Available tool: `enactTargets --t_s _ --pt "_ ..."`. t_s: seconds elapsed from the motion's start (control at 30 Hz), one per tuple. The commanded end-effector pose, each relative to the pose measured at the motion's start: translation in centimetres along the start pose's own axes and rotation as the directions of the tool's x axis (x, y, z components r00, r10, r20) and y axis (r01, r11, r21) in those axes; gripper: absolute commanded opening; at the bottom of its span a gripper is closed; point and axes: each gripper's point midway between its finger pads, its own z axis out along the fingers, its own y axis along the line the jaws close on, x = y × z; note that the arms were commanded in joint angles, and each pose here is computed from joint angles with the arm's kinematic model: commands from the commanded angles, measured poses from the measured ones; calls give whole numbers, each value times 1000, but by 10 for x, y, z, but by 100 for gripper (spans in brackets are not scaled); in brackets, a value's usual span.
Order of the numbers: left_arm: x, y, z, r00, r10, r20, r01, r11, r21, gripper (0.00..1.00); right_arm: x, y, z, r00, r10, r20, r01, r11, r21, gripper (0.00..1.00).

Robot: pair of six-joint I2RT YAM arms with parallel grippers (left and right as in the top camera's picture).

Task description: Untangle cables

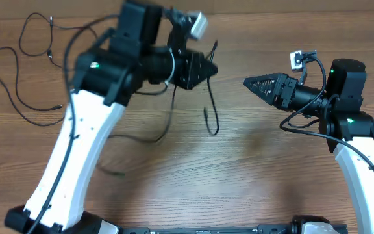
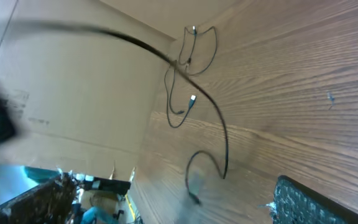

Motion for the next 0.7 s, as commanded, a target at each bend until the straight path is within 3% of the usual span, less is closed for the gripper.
enactTargets --t_s 0.0,0.13,0.33,0.5,0.67 --pt "-31 -56 -39 994 -8 110 -4 994 111 4 -11 8 -3 992 -120 27 120 993 7 100" --pt "-46 -89 -58 987 -27 160 -5 981 196 4 -2 26 2 969 -246 -4 244 966 -81 100" --pt "-51 -102 -64 979 -152 137 111 956 271 4 6 47 16 944 -330 -16 324 935 -144 100" --pt "-50 -130 -73 988 -124 91 77 911 404 4 -9 27 25 956 -290 39 289 957 22 100" --pt "-44 -133 -73 981 -190 29 160 892 423 4 -20 39 26 905 -417 87 418 909 9 98"
